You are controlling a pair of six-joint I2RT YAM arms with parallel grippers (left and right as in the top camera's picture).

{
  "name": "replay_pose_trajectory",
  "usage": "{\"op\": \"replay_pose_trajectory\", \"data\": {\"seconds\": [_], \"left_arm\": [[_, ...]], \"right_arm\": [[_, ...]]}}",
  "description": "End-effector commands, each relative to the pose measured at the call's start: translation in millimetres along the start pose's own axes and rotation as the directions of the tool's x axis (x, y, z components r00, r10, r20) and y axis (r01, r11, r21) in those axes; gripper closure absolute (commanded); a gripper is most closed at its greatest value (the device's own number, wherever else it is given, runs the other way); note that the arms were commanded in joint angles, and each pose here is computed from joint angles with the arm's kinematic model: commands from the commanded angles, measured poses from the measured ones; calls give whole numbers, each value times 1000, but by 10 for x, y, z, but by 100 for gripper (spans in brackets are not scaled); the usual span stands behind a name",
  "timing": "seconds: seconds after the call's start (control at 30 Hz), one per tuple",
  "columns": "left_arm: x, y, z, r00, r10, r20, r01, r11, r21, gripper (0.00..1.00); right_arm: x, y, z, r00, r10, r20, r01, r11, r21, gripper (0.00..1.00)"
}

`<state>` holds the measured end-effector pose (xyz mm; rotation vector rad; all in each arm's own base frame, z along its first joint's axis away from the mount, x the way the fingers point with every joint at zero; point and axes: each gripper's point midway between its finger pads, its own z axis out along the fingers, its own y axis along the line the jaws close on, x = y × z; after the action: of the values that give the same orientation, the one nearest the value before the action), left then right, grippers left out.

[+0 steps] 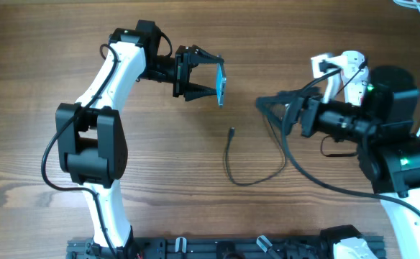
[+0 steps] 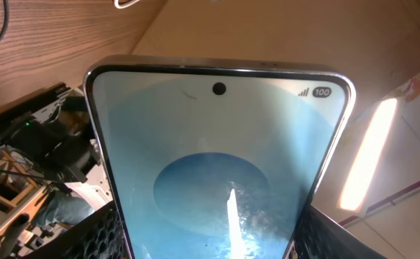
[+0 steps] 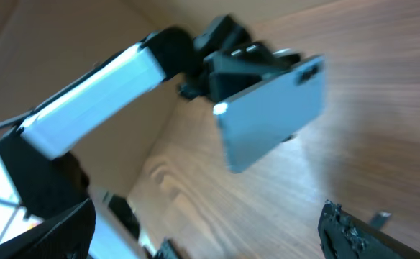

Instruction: Plug charger to phone and switch on socket

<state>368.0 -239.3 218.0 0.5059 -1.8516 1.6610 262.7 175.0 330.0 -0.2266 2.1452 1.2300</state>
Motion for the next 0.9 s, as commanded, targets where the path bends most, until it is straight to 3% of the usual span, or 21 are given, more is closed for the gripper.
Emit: {"op": "replay_pose_trajectory", "data": {"seconds": [0.0,0.07,0.13,0.17,0.4,0.43,0.5,0.77,0.87], "left_arm": [[195,-166,-29,999,42,-24,-41,998,43,31],[195,-166,-27,999,42,-25,-41,998,43,31],[195,-166,-29,999,42,-24,-41,998,43,31],[195,-166,-29,999,42,-24,-41,998,43,32],[195,-165,-27,999,42,-24,-41,998,42,32],[195,-166,-27,999,42,-25,-41,998,43,32],[195,-166,-27,999,42,-25,-41,998,43,31],[196,-166,-27,1000,7,-26,-6,999,42,31],[196,-166,-27,1000,7,-26,-6,999,42,31]], "right_arm": [[-154,85,11,995,-99,7,94,961,260,1],[-113,85,95,992,-104,-76,127,899,419,1],[-83,68,264,985,-115,-131,166,843,511,17],[-67,67,358,981,-126,-147,186,822,538,21],[65,-62,889,985,-117,-126,171,726,666,15],[58,-101,942,989,-104,-106,148,717,682,24],[6,-173,960,992,-106,-66,121,684,719,31],[-95,-139,1089,993,-121,-16,97,705,703,49],[-76,-177,1148,992,-120,-26,103,700,707,50]]}}
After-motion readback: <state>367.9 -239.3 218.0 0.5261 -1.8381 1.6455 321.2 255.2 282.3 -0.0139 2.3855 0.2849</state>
